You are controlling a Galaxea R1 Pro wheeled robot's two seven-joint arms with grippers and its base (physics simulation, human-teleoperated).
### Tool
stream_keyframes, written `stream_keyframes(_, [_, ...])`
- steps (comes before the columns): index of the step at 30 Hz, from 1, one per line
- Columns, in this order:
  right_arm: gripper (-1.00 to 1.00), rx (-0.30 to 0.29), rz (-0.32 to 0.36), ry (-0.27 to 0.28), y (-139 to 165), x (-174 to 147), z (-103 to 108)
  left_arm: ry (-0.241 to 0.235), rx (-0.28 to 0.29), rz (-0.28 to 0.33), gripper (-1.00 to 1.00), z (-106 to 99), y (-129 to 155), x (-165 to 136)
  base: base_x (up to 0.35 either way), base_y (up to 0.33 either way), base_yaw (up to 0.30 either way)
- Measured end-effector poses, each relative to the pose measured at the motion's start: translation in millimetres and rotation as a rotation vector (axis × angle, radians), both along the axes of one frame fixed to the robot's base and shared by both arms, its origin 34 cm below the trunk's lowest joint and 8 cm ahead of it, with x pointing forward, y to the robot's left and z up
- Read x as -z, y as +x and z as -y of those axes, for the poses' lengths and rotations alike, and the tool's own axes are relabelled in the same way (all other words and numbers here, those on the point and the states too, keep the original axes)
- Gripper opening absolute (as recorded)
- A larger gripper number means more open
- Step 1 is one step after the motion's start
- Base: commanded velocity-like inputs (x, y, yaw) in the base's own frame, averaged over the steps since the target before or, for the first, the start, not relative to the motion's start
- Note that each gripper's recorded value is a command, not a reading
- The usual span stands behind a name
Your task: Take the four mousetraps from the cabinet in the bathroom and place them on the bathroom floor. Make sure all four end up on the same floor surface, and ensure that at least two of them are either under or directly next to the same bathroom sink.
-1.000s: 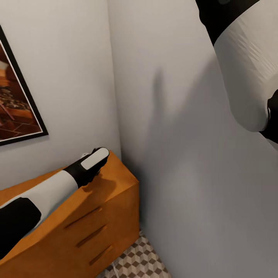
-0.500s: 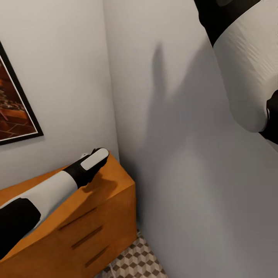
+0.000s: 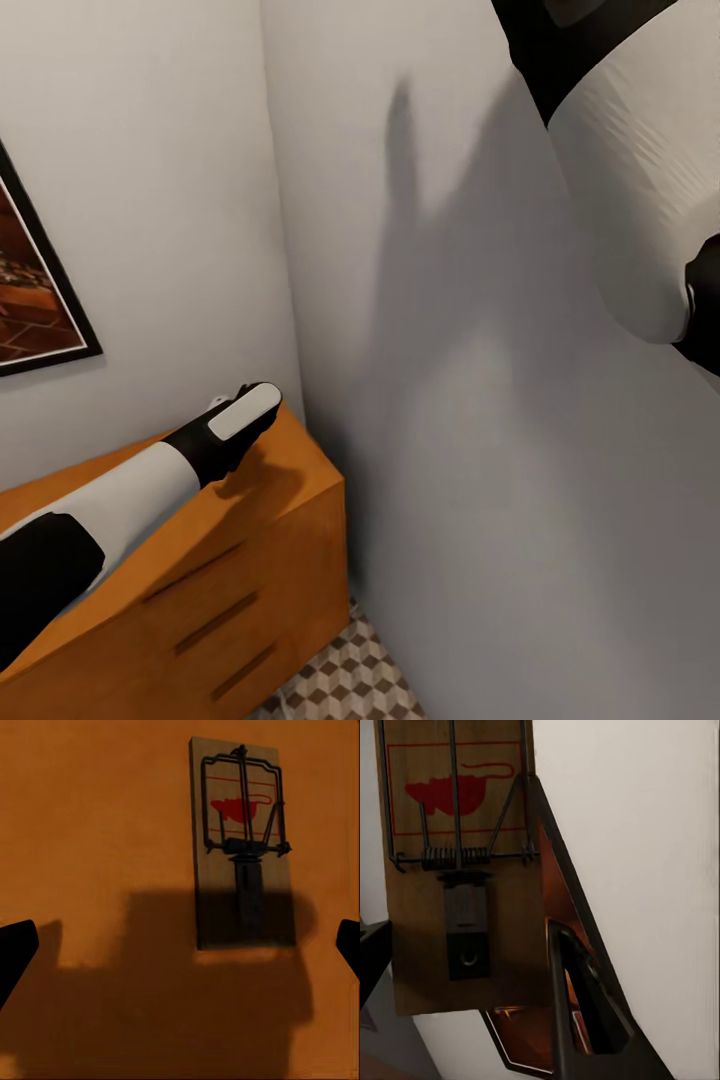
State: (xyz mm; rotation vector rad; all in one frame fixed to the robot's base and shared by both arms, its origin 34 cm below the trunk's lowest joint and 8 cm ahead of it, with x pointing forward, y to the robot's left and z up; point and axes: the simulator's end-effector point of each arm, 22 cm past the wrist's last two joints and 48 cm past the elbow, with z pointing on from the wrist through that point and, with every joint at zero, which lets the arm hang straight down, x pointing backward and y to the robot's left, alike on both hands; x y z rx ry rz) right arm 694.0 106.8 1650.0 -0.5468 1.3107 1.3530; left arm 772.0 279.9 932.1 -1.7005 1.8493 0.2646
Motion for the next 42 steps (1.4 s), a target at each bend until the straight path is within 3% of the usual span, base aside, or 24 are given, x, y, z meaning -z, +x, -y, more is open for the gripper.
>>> stream_keyframes(21, [-1.00, -0.003, 0.001, -0.007, -1.1, 1.6, -1.8, 0.003, 0.016, 0.004, 1.00, -2.3, 2.8, -1.4, 0.089, -0.079, 0.000])
stream_keyframes(42, [-1.00, -0.001, 0.000, -0.010, 0.5, 3.8, -2.5, 0.000, 0.013, -0.001, 1.00, -3.4, 2.4, -1.4, 0.005, -0.004, 0.000])
